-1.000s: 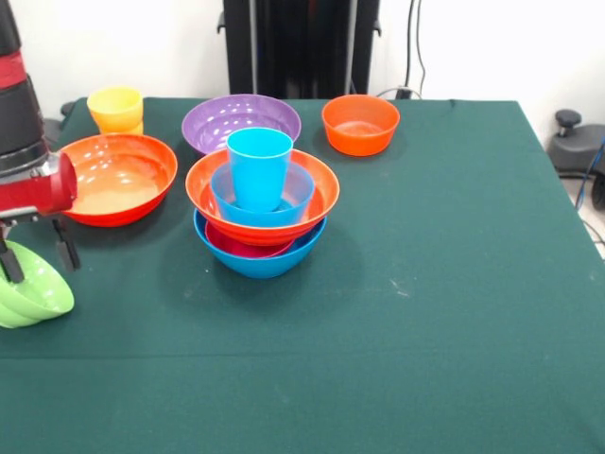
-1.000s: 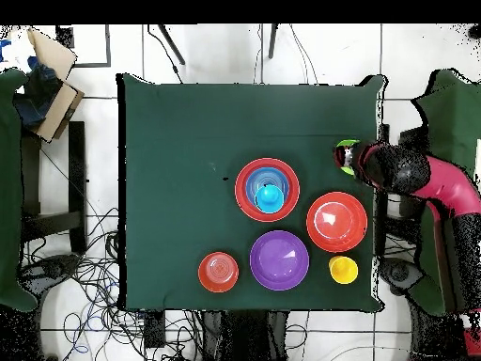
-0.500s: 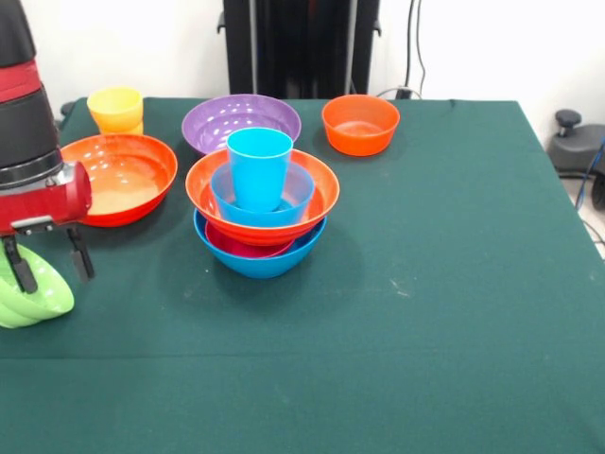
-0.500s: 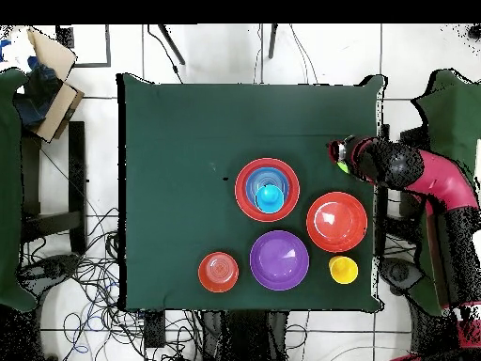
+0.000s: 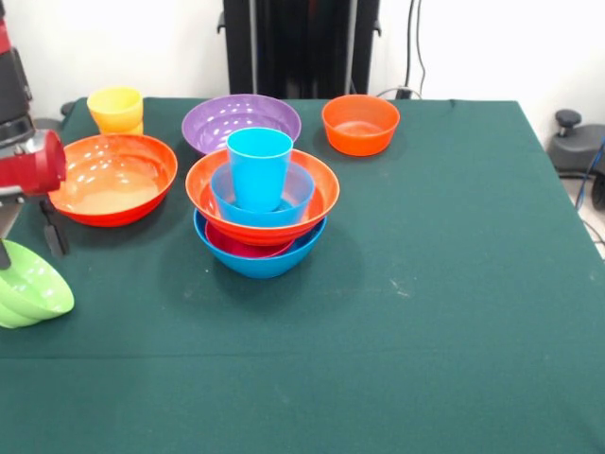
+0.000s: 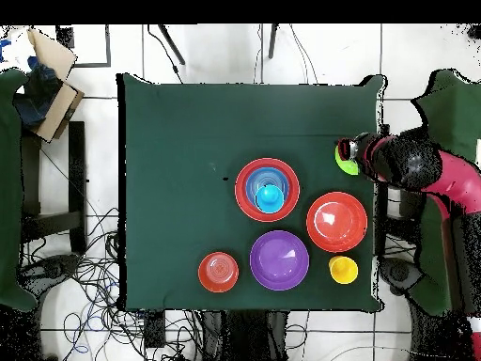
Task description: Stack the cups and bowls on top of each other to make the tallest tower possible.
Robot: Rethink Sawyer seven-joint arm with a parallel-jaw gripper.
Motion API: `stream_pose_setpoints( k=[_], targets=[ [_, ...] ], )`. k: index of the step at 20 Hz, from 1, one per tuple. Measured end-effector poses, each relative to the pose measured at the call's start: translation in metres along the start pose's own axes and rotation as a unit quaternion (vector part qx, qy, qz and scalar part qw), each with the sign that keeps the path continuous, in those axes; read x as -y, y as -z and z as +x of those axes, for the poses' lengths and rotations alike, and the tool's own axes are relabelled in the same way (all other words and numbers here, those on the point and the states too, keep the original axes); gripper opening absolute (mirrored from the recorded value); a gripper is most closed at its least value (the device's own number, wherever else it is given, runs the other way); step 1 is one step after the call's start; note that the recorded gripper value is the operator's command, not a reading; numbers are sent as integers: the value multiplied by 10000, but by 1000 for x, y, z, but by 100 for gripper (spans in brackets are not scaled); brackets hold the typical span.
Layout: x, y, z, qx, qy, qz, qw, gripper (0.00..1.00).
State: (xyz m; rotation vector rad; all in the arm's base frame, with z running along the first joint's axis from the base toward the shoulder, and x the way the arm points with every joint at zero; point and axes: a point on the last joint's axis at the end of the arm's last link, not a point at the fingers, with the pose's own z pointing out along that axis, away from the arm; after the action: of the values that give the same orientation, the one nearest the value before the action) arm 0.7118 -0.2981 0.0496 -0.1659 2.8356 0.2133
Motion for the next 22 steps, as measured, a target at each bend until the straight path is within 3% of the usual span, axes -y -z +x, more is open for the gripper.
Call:
stream_pose_setpoints(
  k=[8,16,22],
  targets=[
    [-4,38,-27,-72,17,21,10000,100],
    [-16,38,-51,12,125,84,9999,100],
    [-12,36,-54,50,80,101,9999,100]
  ],
)
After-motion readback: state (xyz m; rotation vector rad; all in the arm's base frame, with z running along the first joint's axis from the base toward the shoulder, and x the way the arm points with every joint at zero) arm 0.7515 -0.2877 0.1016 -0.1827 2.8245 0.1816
